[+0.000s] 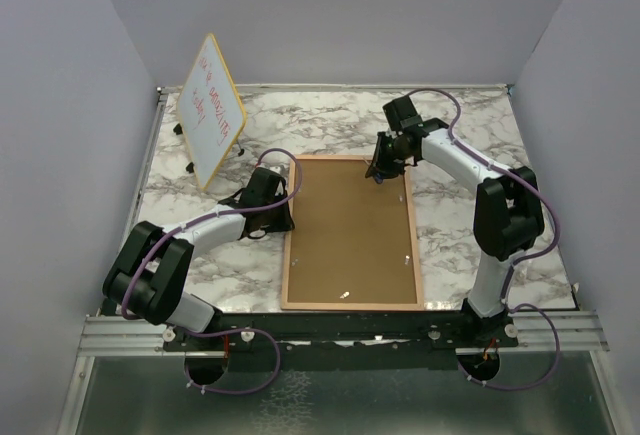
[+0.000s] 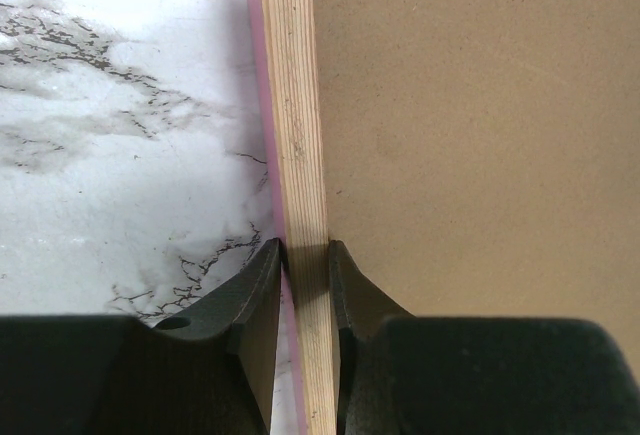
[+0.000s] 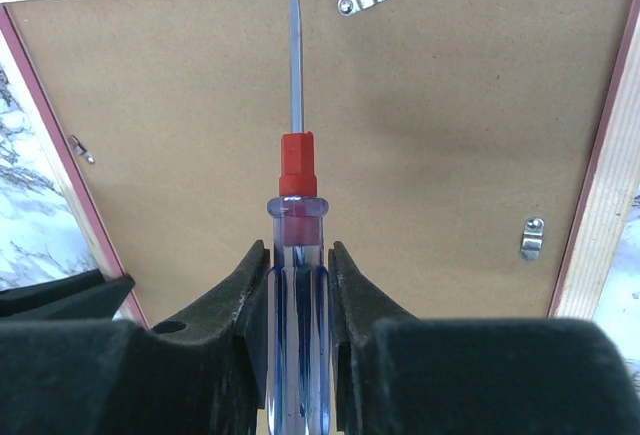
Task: Take the photo out of the frame
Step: Release the photo frame item from the photo frame.
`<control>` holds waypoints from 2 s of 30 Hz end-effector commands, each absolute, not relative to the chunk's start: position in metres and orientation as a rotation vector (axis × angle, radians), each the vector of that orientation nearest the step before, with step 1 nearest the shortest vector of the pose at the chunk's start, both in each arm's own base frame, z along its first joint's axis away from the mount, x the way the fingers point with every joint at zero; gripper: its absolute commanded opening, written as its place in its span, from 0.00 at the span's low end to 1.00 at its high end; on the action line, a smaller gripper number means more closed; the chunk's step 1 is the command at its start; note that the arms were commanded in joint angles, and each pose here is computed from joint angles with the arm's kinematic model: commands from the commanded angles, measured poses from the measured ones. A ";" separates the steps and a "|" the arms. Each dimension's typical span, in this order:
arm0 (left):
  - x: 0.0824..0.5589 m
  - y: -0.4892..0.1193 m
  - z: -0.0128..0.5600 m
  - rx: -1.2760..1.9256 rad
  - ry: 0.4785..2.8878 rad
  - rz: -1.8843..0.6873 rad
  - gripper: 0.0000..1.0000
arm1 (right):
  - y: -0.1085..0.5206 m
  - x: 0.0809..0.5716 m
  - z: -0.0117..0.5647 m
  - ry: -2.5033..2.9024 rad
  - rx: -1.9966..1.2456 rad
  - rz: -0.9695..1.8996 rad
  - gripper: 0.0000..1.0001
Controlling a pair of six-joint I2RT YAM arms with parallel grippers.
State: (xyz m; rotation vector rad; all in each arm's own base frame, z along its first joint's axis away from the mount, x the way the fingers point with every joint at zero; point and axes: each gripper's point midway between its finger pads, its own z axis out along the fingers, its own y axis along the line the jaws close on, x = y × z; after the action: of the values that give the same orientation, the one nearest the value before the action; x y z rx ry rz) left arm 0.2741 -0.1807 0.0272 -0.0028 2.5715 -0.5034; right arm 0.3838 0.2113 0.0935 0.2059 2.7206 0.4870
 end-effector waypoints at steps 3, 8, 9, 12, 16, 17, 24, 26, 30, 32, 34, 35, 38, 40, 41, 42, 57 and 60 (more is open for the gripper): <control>0.263 -0.168 0.013 0.004 2.634 -0.428 0.18 | 0.215 0.383 0.094 2.737 0.175 0.533 0.01; 0.263 -0.168 0.013 0.004 2.634 -0.427 0.18 | 0.215 0.379 0.095 2.742 0.162 0.545 0.01; 0.262 -0.168 0.013 0.004 2.634 -0.428 0.18 | 0.215 0.377 0.095 2.747 0.161 0.548 0.01; 0.262 -0.168 0.013 0.004 2.634 -0.428 0.18 | 0.215 0.374 0.098 2.740 0.155 0.560 0.01; 0.263 -0.169 0.013 0.004 2.634 -0.428 0.19 | 0.215 0.371 0.099 2.751 0.137 0.563 0.01; 0.263 -0.169 0.013 0.004 2.634 -0.429 0.19 | 0.214 0.371 0.099 2.749 0.144 0.553 0.01; 0.262 -0.168 0.013 0.004 2.636 -0.430 0.18 | 0.206 0.375 0.088 2.762 0.181 0.473 0.01; 0.262 -0.168 0.013 0.004 2.635 -0.430 0.18 | 0.207 0.377 0.085 2.768 0.180 0.471 0.01; 0.262 -0.168 0.014 0.004 2.633 -0.430 0.18 | 0.208 0.381 0.086 2.760 0.182 0.471 0.01; 0.262 -0.168 0.013 0.004 2.634 -0.430 0.18 | 0.208 0.380 0.085 2.767 0.175 0.477 0.01; 0.262 -0.168 0.014 0.005 2.634 -0.430 0.18 | 0.208 0.378 0.083 2.769 0.172 0.479 0.01; 0.262 -0.168 0.013 0.004 2.635 -0.429 0.19 | 0.207 0.377 0.081 2.772 0.177 0.470 0.01; 0.262 -0.168 0.013 0.004 2.637 -0.429 0.19 | 0.205 0.375 0.078 2.782 0.173 0.462 0.01; 0.262 -0.169 0.013 0.005 2.637 -0.430 0.18 | 0.205 0.374 0.075 2.789 0.173 0.459 0.01; 0.262 -0.169 0.012 0.004 2.638 -0.429 0.18 | 0.205 0.374 0.074 2.791 0.174 0.457 0.01; 0.262 -0.169 0.012 0.005 2.639 -0.430 0.18 | 0.205 0.374 0.074 2.792 0.175 0.457 0.01; 0.262 -0.168 0.013 0.006 2.637 -0.428 0.18 | 0.200 0.379 0.074 2.778 0.187 0.406 0.01; 0.262 -0.169 0.014 0.007 2.636 -0.430 0.18 | 0.199 0.384 0.075 2.768 0.194 0.393 0.01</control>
State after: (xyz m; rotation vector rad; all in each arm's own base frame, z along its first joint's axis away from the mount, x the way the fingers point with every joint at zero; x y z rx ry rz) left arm 0.2740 -0.1807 0.0272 -0.0024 2.5719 -0.5030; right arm 0.3755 0.2078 0.0786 0.1702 2.7733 0.4600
